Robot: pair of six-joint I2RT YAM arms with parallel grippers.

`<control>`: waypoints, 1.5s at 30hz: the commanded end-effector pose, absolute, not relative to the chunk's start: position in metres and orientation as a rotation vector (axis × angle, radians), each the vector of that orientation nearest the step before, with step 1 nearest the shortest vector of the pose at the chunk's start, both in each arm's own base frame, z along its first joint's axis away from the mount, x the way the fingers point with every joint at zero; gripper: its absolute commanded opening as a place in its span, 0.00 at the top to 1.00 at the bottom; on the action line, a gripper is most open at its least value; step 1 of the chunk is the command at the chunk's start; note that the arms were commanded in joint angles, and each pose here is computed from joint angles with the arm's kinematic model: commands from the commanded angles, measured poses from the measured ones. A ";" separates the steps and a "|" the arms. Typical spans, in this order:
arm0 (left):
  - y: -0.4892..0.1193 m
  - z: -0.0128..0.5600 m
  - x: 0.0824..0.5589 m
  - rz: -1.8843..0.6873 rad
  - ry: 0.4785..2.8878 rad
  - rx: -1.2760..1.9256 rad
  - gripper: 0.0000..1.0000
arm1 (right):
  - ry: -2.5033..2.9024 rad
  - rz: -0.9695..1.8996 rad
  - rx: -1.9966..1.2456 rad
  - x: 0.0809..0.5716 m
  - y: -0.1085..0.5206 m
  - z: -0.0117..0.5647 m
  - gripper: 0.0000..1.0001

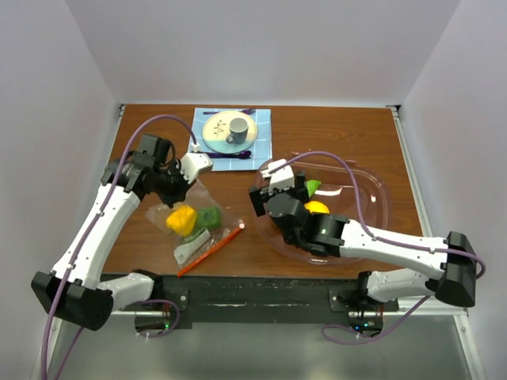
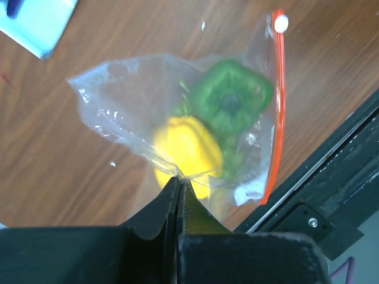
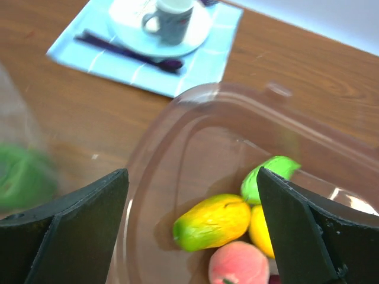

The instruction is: Open the zip-top bag and remove the fake food

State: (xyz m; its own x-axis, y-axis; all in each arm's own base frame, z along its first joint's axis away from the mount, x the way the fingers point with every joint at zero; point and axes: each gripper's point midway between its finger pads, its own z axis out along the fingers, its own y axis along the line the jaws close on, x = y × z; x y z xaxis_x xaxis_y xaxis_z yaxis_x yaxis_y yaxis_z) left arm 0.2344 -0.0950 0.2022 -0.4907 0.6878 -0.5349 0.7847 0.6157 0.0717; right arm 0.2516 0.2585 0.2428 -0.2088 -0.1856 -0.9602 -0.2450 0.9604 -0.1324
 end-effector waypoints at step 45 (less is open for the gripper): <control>-0.015 -0.006 0.196 0.183 2.700 1.272 1.00 | 1.790 0.359 -0.736 0.189 0.484 0.102 0.01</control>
State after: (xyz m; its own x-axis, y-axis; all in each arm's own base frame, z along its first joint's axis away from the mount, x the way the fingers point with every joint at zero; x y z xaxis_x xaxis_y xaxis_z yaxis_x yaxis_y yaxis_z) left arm 0.2306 -0.0071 0.0114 -0.6118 0.7837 -0.1075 0.7279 0.6109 0.3113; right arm 0.1743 0.4791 0.0852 -0.1908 -0.3507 -0.9168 -0.6871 0.7148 -0.1304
